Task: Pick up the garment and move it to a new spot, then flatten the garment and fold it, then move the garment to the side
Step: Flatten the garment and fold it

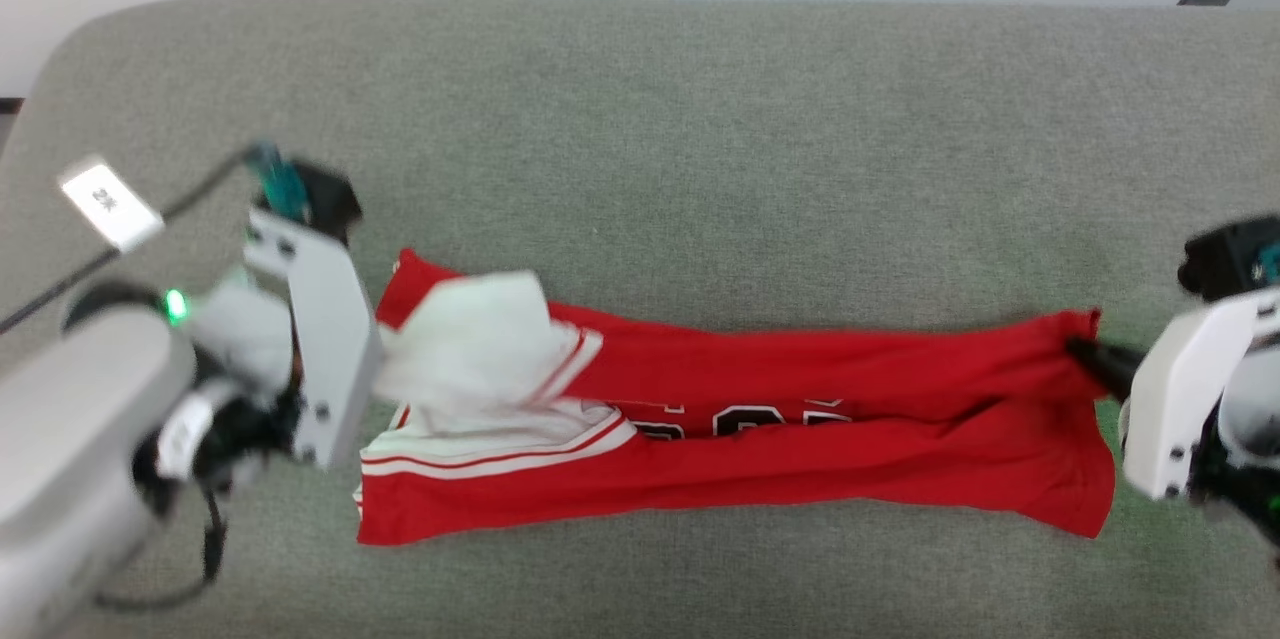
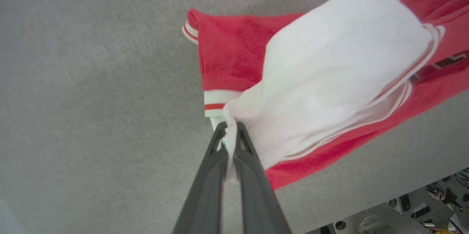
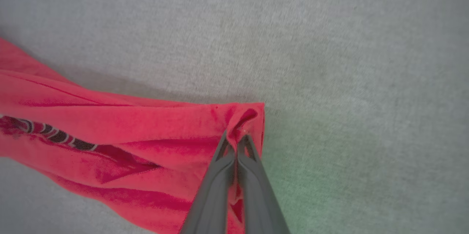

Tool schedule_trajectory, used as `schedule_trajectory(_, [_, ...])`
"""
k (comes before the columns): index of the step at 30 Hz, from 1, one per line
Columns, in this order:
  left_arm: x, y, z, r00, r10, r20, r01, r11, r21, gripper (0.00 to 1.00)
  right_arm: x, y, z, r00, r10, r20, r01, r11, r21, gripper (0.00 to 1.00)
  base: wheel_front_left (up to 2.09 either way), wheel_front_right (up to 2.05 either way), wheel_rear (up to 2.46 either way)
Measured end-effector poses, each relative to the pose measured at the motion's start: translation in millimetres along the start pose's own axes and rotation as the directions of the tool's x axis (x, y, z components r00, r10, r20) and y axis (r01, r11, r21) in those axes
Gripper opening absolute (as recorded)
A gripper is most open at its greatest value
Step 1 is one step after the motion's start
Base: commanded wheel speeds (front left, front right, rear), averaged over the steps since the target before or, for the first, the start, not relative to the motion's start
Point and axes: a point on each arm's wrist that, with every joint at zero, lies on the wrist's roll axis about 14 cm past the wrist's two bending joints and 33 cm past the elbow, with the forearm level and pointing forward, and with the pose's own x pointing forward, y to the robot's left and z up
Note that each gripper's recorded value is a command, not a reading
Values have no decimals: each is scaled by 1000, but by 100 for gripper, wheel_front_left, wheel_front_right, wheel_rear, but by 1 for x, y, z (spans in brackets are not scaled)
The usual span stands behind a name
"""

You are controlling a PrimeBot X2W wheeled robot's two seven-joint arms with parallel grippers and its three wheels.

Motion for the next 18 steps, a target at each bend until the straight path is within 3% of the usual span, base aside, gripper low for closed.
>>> schedule_trajectory(8, [22,-20,-45,994,-59,-89,54,997,-58,0,5,9,-40,995,10,-98,-3,998,70,0,0,0,0])
schedule_trajectory(9, [26,-20,-49,993,-65,-102,58,996,-70,16,6,10,-42,995,9,-101,-2,997,73,8,0,0,0])
schedule_trajectory(10, [30,-22,-51,992,-71,-104,64,995,-71,25,7,10,-42,995,6,-99,2,997,73,41,0,0,0])
schedule_trajectory(11, [32,-21,-51,993,-70,-99,62,995,-80,35,8,11,-43,995,9,-102,-1,997,77,87,0,0,0])
schedule_trajectory(12, [34,-21,-49,993,-75,-91,67,994,-90,50,9,13,-42,995,13,-102,-5,997,80,100,0,0,0])
schedule_trajectory(13, [36,-20,-48,994,-75,-85,66,993,-95,96,10,15,-40,995,23,-94,-14,996,90,100,0,0,0])
schedule_trajectory(14, [36,-19,-47,994,-71,-79,63,993,-97,100,11,18,-39,995,35,-91,-26,995,97,100,0,0,0])
schedule_trajectory(18, [32,-12,-42,998,-54,-45,49,993,-105,100,4,21,-35,994,53,-97,-44,994,97,100,0,0,0])
